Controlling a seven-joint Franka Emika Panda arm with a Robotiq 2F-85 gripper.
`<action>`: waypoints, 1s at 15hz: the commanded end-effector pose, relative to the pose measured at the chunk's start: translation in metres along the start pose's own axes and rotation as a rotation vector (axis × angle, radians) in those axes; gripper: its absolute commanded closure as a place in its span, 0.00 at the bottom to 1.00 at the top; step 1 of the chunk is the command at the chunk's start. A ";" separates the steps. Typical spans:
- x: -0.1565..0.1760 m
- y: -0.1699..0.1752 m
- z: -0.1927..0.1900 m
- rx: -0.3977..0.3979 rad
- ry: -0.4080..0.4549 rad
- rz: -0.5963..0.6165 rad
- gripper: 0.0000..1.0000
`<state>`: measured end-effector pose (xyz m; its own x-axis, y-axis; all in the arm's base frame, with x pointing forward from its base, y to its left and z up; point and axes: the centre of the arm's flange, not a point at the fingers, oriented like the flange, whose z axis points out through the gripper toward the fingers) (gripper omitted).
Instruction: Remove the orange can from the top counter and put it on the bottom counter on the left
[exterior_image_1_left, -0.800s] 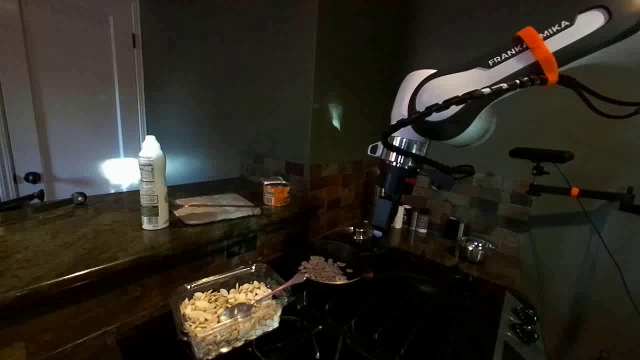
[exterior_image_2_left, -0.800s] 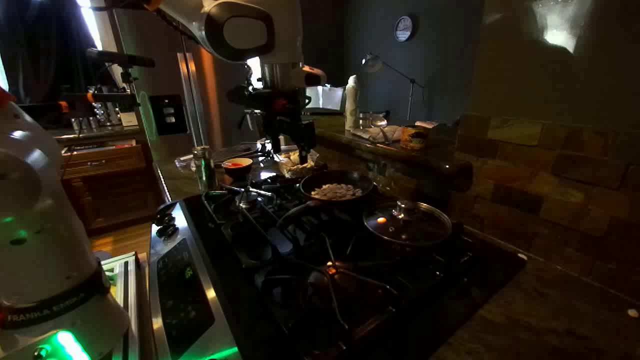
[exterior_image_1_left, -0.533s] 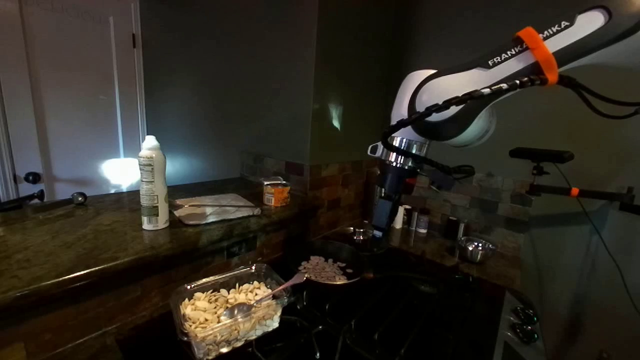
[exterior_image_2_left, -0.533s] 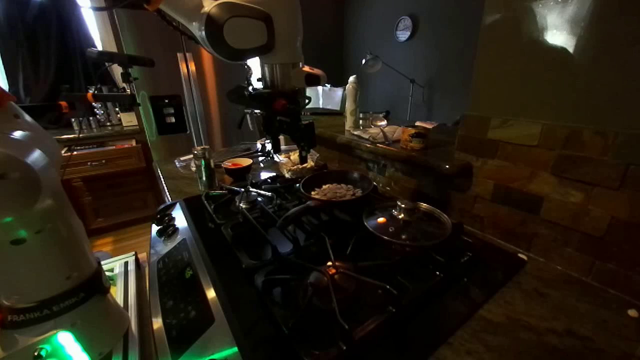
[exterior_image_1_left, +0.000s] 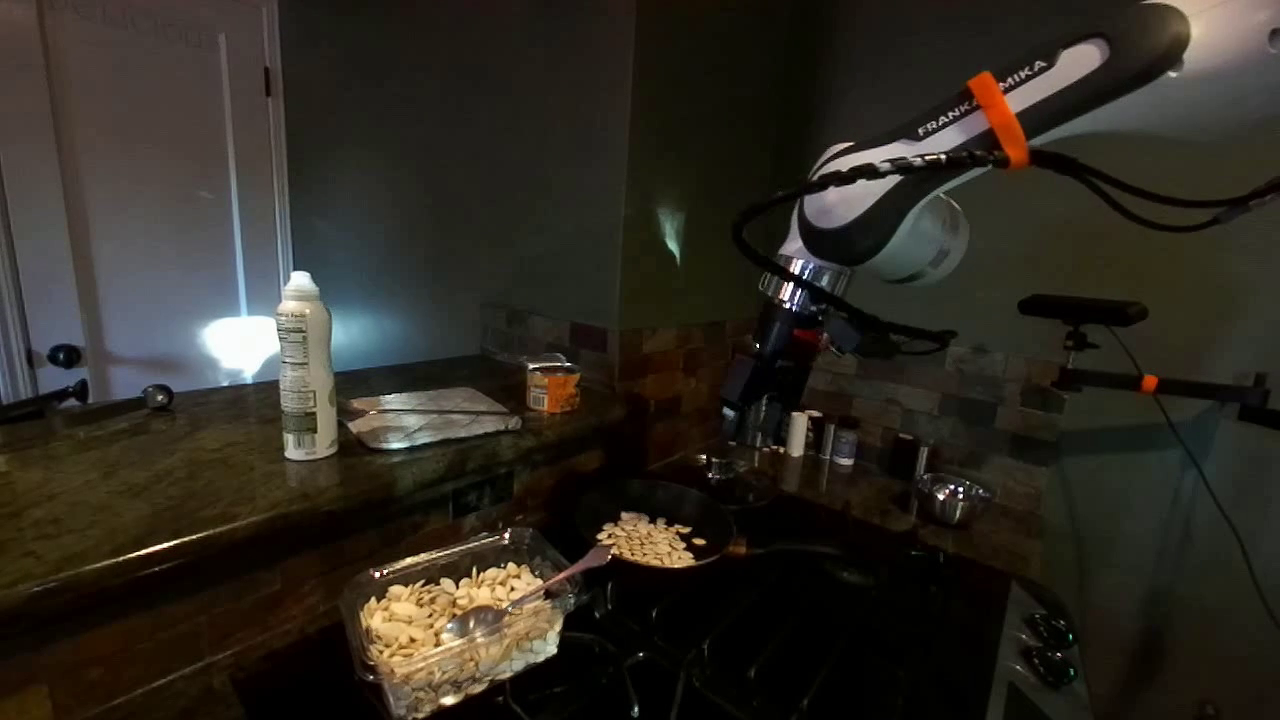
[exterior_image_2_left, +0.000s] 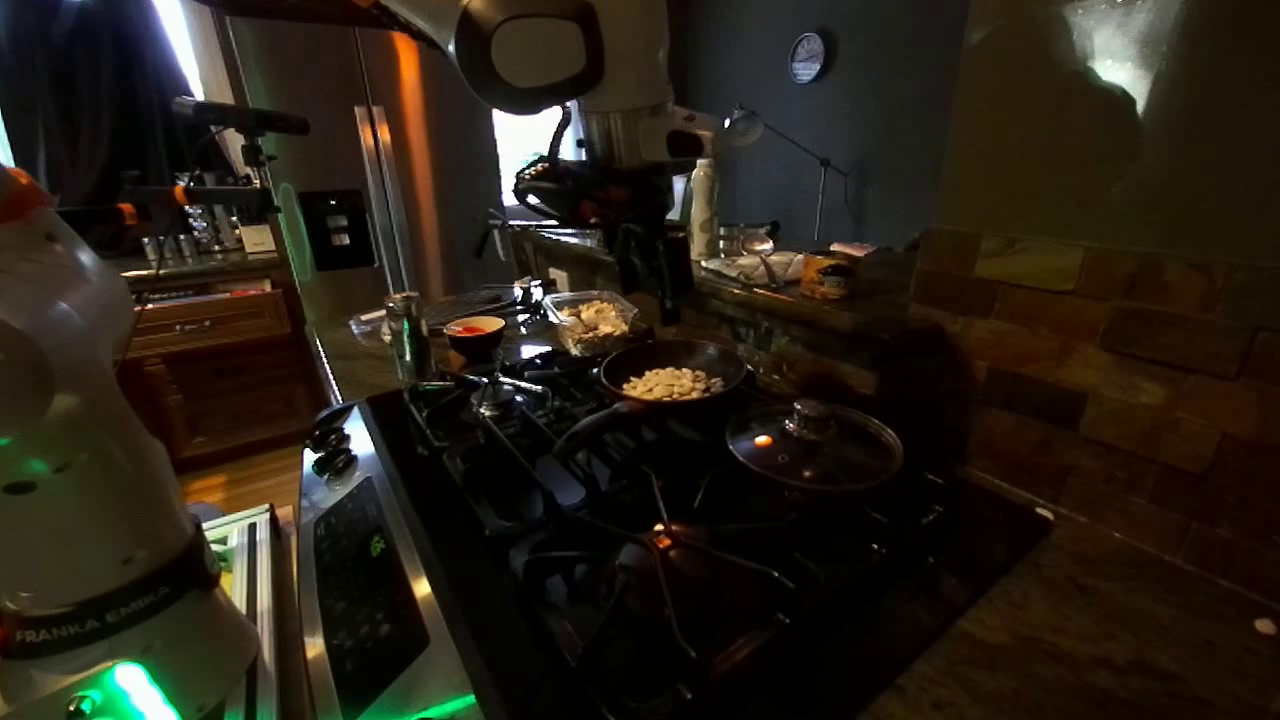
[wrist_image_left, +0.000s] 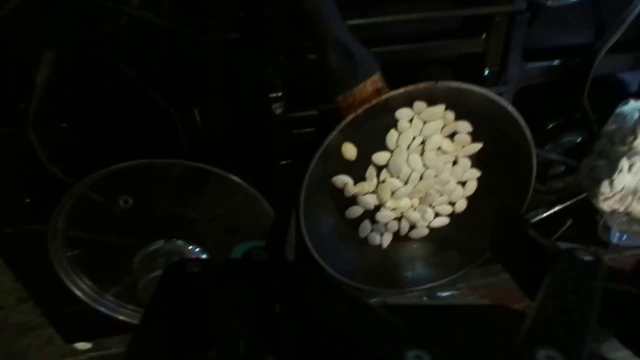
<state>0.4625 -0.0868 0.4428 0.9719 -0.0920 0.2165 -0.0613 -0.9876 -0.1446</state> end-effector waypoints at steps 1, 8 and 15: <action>0.063 0.031 -0.012 0.011 0.074 0.187 0.00; 0.177 0.014 -0.037 0.082 0.221 0.475 0.00; 0.183 -0.005 -0.034 0.102 0.230 0.491 0.00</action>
<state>0.6246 -0.1043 0.5119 0.7998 -0.5109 0.3152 -0.4056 -0.8470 -0.3437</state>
